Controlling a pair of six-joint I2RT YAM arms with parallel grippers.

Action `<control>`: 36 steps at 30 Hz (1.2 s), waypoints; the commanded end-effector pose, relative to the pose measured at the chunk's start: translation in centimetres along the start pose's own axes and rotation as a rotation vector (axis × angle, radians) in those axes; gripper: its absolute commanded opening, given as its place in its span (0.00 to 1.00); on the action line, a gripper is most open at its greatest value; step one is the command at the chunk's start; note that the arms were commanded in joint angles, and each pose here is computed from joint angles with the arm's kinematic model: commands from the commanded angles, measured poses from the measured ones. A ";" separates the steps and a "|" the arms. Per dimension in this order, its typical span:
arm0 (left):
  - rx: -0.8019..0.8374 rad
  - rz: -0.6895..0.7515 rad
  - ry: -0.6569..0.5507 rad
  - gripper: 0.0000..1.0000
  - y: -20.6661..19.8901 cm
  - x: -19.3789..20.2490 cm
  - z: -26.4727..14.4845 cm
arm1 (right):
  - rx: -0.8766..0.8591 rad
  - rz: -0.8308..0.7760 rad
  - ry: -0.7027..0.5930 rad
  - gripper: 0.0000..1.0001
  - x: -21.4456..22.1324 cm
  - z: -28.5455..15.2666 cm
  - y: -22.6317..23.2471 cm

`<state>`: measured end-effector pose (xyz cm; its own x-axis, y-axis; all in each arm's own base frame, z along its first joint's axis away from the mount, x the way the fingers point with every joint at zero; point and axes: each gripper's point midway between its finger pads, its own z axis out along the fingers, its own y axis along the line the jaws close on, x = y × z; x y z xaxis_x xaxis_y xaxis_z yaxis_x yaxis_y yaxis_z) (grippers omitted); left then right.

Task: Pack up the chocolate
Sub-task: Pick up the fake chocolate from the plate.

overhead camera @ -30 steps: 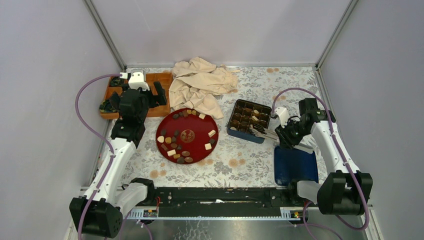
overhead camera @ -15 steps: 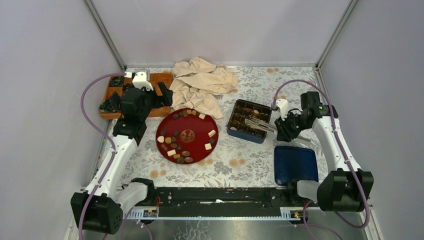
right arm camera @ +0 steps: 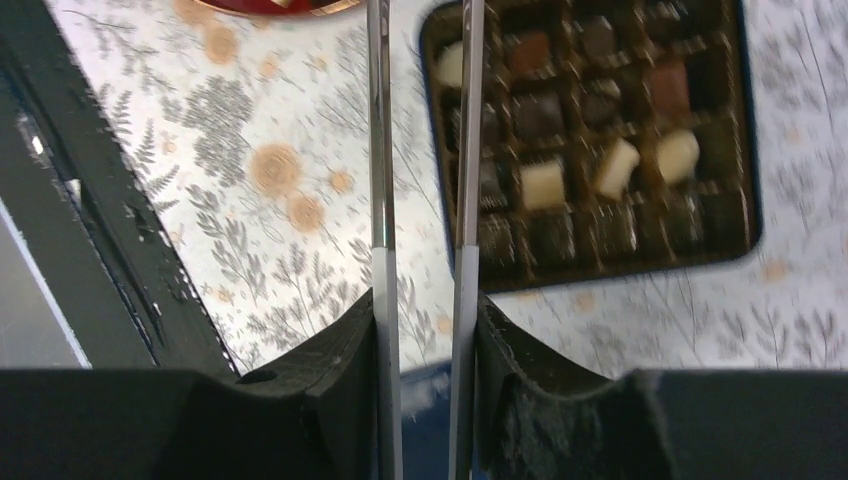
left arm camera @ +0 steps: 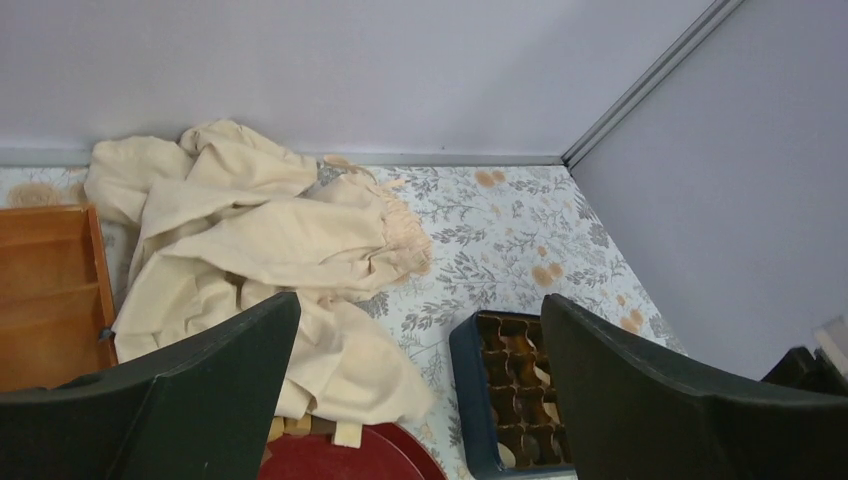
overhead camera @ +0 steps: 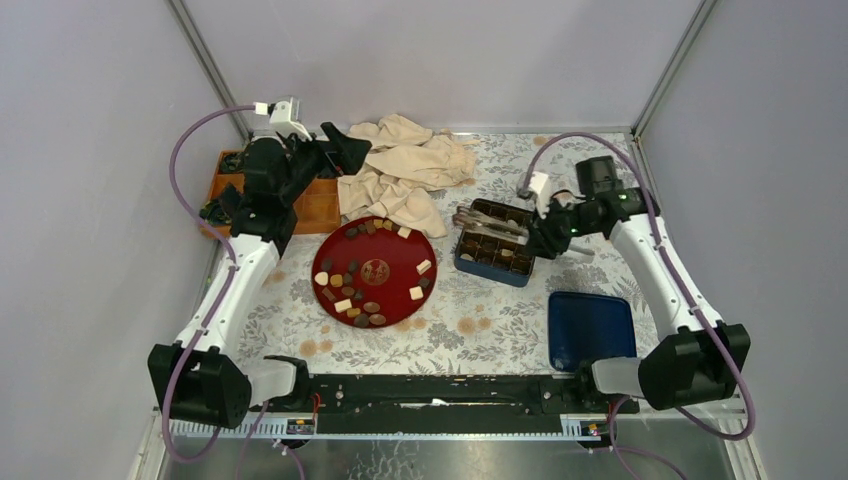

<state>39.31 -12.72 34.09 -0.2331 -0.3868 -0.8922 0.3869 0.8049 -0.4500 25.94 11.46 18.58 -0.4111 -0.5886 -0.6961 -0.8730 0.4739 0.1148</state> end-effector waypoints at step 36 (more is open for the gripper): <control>-0.305 0.308 -0.125 0.99 4.5 -2.5 -3.1 | -0.237 -0.392 0.148 0.39 -7.7 16.3 11.3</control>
<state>38.88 -6.95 34.10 -0.0512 -0.1614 -0.9856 0.1474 0.9748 -0.1673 22.85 30.77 13.61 -0.0870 -0.7987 -0.5954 -0.9953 0.0443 0.0860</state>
